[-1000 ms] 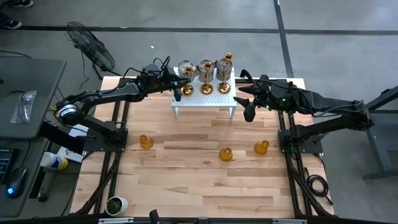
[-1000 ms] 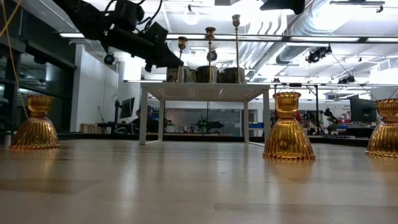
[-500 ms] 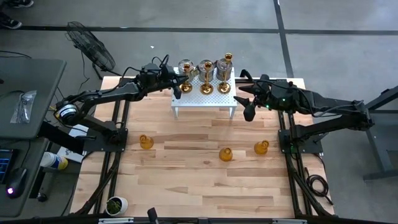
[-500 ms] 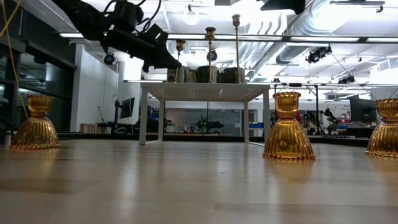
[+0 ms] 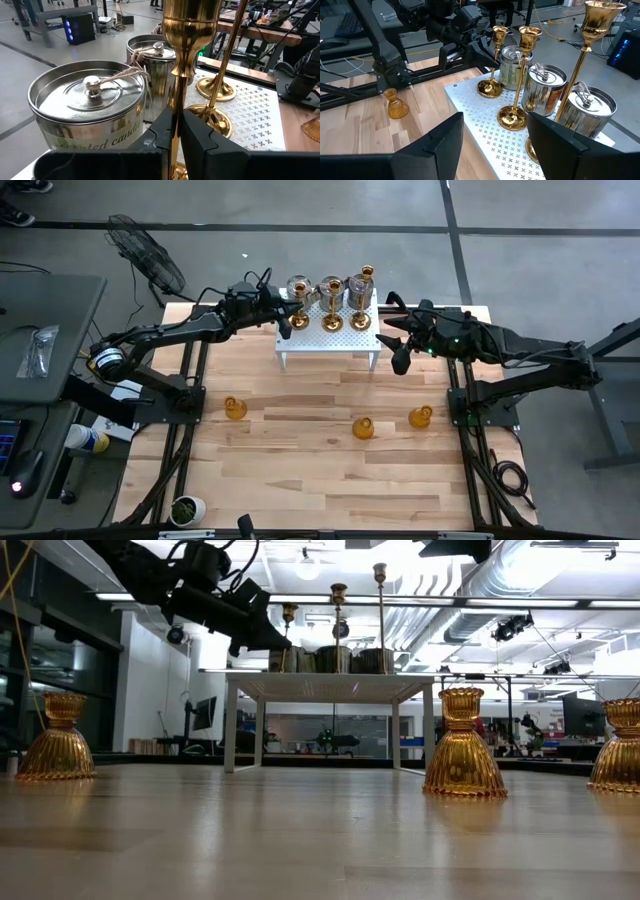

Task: Pick & Place candle stick holders
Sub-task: Put the gold candle stick holder aligned with the other gold candle stick holders on the shelf

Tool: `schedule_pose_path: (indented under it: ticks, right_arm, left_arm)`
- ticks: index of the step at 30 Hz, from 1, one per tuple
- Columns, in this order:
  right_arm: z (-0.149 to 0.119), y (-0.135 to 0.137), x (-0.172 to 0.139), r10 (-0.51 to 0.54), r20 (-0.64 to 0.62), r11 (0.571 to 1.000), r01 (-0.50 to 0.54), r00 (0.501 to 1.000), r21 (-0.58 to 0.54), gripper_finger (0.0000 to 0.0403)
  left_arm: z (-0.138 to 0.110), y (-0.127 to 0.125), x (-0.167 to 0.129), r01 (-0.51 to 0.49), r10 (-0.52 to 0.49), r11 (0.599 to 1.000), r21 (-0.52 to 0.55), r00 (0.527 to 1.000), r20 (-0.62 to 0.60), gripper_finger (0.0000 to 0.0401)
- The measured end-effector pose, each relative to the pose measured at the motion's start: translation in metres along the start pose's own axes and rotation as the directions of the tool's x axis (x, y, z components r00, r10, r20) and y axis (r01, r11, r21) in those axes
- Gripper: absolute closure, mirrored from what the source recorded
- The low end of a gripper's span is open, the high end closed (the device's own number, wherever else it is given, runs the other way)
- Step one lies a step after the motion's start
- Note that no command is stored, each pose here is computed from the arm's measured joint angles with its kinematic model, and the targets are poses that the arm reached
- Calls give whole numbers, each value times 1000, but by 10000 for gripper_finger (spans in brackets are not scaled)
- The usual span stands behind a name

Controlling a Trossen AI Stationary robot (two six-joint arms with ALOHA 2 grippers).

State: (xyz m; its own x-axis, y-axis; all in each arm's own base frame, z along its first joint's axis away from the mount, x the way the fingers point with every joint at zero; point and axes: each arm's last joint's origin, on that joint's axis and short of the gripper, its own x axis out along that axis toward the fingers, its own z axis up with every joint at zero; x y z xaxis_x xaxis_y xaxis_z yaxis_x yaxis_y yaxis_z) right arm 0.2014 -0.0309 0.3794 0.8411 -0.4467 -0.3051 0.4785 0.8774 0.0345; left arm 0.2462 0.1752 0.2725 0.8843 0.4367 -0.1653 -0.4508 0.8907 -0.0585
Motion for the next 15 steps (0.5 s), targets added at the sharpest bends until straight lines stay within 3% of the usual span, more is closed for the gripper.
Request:
schedule_pose_path:
  ticks: [11, 15]
  right_arm:
    - [0, 0, 0, 0, 0, 1000, 0, 1000, 0, 192]
    - [0, 0, 0, 0, 0, 1000, 0, 1000, 0, 192]
  left_arm:
    - [-1, 0, 0, -4, 4, 1000, 26, 1000, -7, 381]
    - [-1, 0, 0, -4, 4, 1000, 28, 1000, -15, 359]
